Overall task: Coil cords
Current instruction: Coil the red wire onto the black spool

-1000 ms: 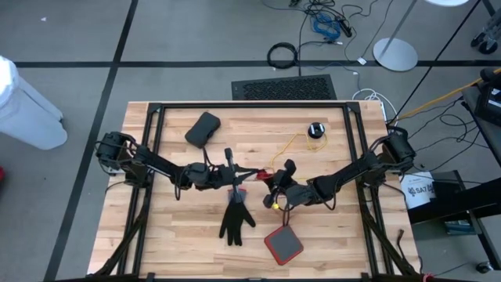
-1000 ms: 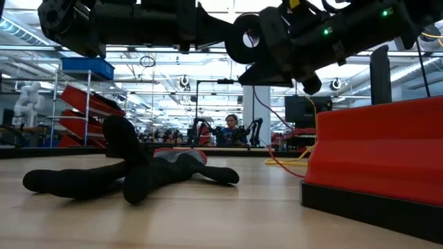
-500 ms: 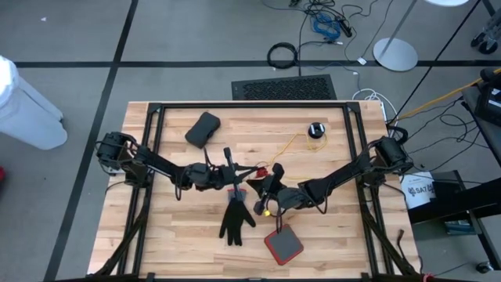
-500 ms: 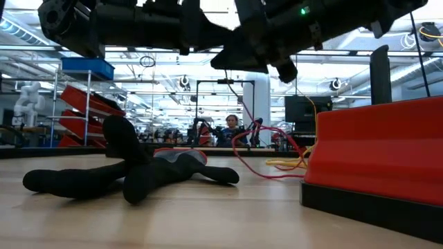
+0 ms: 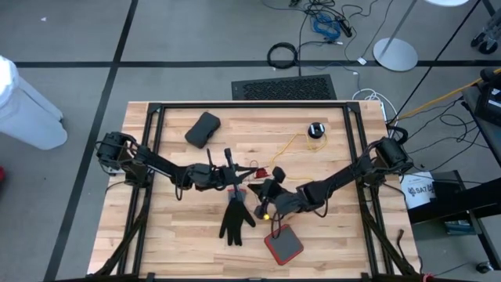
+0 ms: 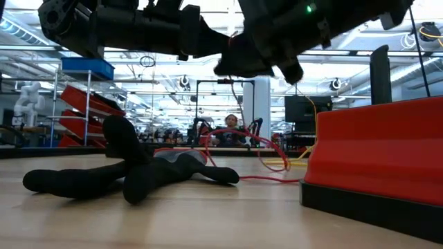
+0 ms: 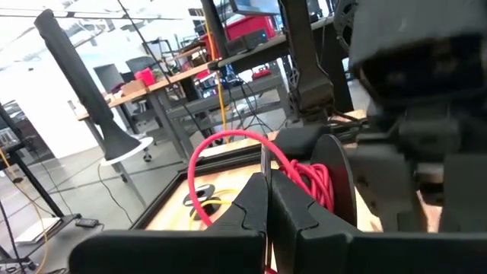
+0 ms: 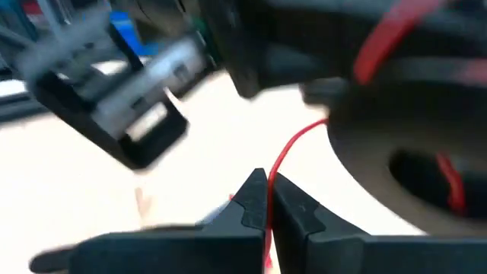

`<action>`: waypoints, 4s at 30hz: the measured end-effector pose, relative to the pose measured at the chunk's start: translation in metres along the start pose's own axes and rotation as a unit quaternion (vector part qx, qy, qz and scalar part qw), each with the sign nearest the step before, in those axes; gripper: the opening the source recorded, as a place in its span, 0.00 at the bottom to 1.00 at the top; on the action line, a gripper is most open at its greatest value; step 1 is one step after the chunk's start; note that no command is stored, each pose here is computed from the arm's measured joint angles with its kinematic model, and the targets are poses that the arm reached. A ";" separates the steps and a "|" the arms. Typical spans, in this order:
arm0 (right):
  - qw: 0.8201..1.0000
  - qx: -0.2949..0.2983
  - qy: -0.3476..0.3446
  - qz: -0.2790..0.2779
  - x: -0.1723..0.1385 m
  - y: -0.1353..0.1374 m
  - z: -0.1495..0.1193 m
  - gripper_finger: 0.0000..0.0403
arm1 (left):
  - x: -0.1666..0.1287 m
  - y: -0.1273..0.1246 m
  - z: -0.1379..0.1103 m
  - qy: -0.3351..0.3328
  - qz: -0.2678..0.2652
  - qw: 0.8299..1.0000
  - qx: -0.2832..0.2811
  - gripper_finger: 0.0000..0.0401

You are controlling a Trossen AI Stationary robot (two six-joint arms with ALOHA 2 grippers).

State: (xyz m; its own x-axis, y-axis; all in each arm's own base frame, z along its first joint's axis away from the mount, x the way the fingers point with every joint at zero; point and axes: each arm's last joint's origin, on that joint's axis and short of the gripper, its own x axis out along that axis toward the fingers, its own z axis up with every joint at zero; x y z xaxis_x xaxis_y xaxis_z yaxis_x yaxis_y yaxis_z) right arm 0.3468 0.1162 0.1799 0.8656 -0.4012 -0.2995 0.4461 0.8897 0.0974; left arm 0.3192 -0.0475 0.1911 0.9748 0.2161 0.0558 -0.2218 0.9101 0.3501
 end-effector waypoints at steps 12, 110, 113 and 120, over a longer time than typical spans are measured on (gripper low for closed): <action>0.997 -0.024 0.037 -0.063 0.006 -0.016 -0.008 0.00 | 0.000 -0.001 0.002 -0.011 -0.011 1.000 -0.008 0.00; 0.964 -0.015 0.151 -0.220 -0.074 -0.072 -0.026 0.00 | -0.003 -0.008 0.009 -0.046 -0.053 0.997 -0.041 0.00; 0.973 0.003 0.130 -0.192 -0.068 -0.069 -0.028 0.00 | -0.003 -0.005 0.011 -0.057 -0.047 0.996 -0.049 0.00; 0.987 0.009 0.100 -0.128 -0.036 -0.062 -0.020 0.00 | -0.001 0.003 0.013 -0.075 -0.018 0.995 -0.067 0.00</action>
State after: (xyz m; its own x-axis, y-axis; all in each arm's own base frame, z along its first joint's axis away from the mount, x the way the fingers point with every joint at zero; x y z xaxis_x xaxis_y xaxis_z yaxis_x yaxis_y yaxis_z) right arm 0.2834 0.0799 0.1656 0.6627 -0.5591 -0.4982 0.6494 0.7603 0.0107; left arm 0.3179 -0.0496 0.2046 0.9726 0.1361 0.1884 -0.1780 0.9573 0.2278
